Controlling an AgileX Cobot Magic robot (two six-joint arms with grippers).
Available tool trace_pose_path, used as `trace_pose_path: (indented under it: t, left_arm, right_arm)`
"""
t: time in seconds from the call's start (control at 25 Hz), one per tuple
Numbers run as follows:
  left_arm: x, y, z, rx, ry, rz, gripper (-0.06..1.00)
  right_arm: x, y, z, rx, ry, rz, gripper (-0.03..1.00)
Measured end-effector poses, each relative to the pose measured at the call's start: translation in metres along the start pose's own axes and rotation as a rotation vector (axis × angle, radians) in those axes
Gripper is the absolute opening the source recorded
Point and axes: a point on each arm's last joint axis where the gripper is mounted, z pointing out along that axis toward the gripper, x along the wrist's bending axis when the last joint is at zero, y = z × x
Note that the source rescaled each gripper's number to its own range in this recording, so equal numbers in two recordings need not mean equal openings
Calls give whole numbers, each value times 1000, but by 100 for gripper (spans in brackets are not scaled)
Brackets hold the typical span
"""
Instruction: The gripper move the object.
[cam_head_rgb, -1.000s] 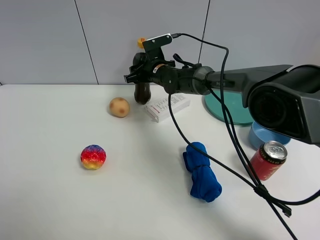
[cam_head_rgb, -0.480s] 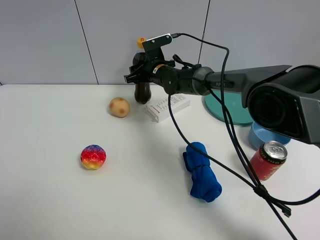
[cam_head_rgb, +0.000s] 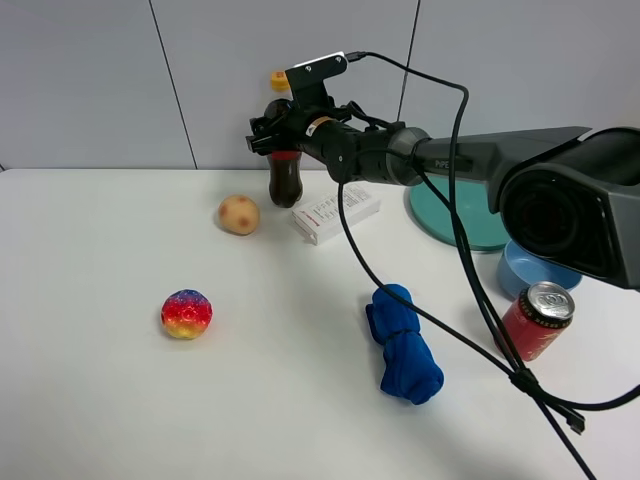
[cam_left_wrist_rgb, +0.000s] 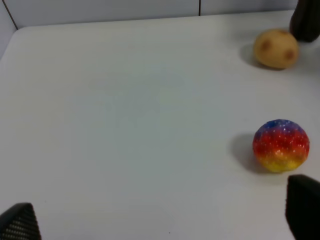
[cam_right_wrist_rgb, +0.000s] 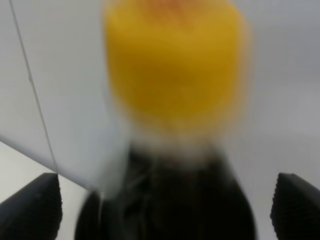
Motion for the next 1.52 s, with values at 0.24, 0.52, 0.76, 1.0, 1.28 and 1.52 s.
trace_pose_path:
  t: [0.24,0.52,0.76,1.0,1.28,1.52]
  left_arm:
    - [0,0,0,0,0,0,100]
    - [0,0,0,0,0,0,100]
    - [0,0,0,0,0,0,100]
    - [0,0,0,0,0,0,100]
    - [0,0,0,0,0,0,100]
    - [0,0,0,0,0,0,100]
  right_arm:
    - [0,0,0,3,1,0,57]
    - [1,14,-8,66,34,3,58]
    - [-2,64,-32,50,59,8,58]
    - [-4,112,-67,76,103,9,58]
    - [-8,171,-133,175,170,-69,58]
    - [-15,196,-189,315,194,-160,58]
